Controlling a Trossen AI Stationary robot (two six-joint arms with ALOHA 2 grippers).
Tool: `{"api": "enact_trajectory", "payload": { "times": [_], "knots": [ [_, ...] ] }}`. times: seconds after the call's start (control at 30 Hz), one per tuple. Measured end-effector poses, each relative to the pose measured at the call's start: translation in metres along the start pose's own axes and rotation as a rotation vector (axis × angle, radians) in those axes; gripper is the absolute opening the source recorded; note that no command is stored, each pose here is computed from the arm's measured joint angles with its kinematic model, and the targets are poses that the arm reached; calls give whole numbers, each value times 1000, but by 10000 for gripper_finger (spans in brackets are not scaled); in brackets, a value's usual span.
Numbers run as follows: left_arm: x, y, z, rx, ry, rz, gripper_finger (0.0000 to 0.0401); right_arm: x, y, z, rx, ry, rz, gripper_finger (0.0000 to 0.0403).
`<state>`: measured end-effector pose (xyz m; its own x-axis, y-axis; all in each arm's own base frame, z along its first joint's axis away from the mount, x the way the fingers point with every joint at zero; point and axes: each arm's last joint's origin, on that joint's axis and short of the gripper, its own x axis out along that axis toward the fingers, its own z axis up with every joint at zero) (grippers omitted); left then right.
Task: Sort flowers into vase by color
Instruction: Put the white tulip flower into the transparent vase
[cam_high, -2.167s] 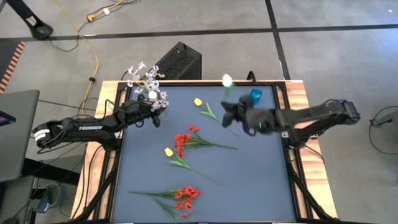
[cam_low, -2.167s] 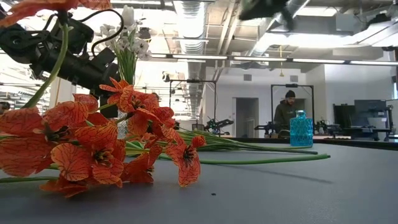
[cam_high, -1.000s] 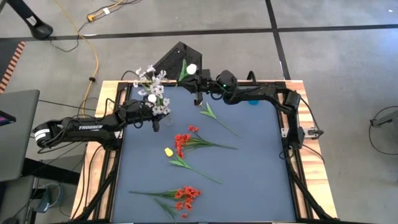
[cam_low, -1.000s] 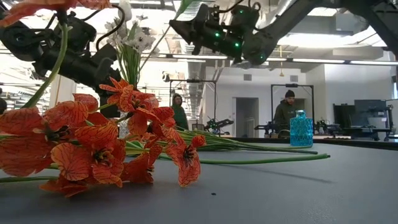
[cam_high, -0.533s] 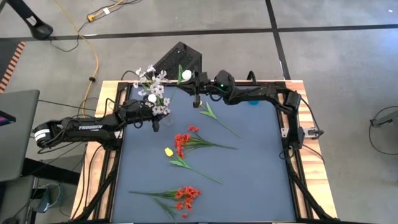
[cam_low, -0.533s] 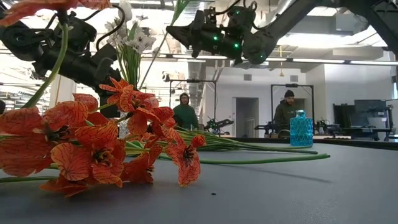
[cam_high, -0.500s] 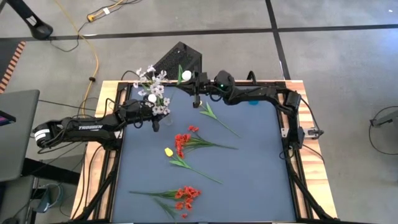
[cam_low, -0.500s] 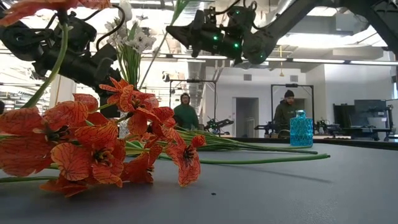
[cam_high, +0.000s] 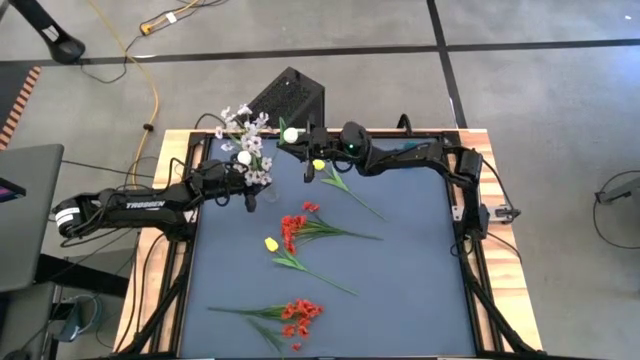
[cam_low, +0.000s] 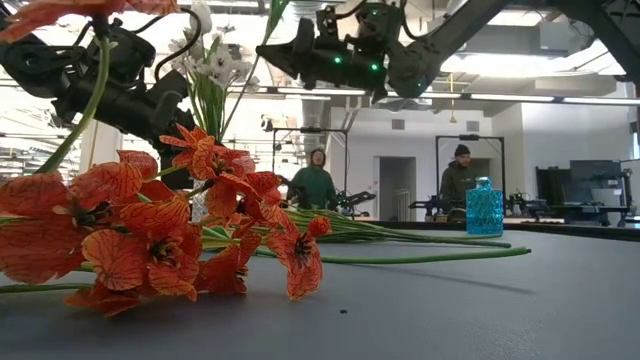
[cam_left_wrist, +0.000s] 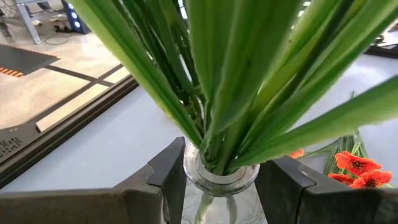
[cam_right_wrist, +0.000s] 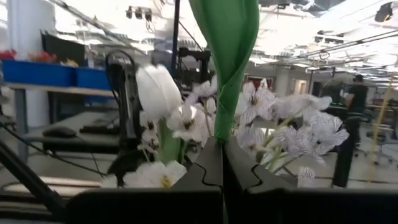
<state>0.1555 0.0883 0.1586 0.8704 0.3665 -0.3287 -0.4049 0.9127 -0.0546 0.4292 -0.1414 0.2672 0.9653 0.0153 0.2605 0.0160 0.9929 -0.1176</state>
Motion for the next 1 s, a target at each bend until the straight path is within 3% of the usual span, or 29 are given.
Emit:
{"api": "enact_trajectory", "payload": {
  "times": [0.3,0.57,1.0],
  "knots": [
    [0,0,0,-1,5,2,141,3,12,-12,31,108,21,17],
    [0,0,-1,-2,12,5,141,10,27,-54,82,194,30,17],
    [0,0,-1,-13,13,7,141,32,28,-84,174,251,34,17]
  ]
}}
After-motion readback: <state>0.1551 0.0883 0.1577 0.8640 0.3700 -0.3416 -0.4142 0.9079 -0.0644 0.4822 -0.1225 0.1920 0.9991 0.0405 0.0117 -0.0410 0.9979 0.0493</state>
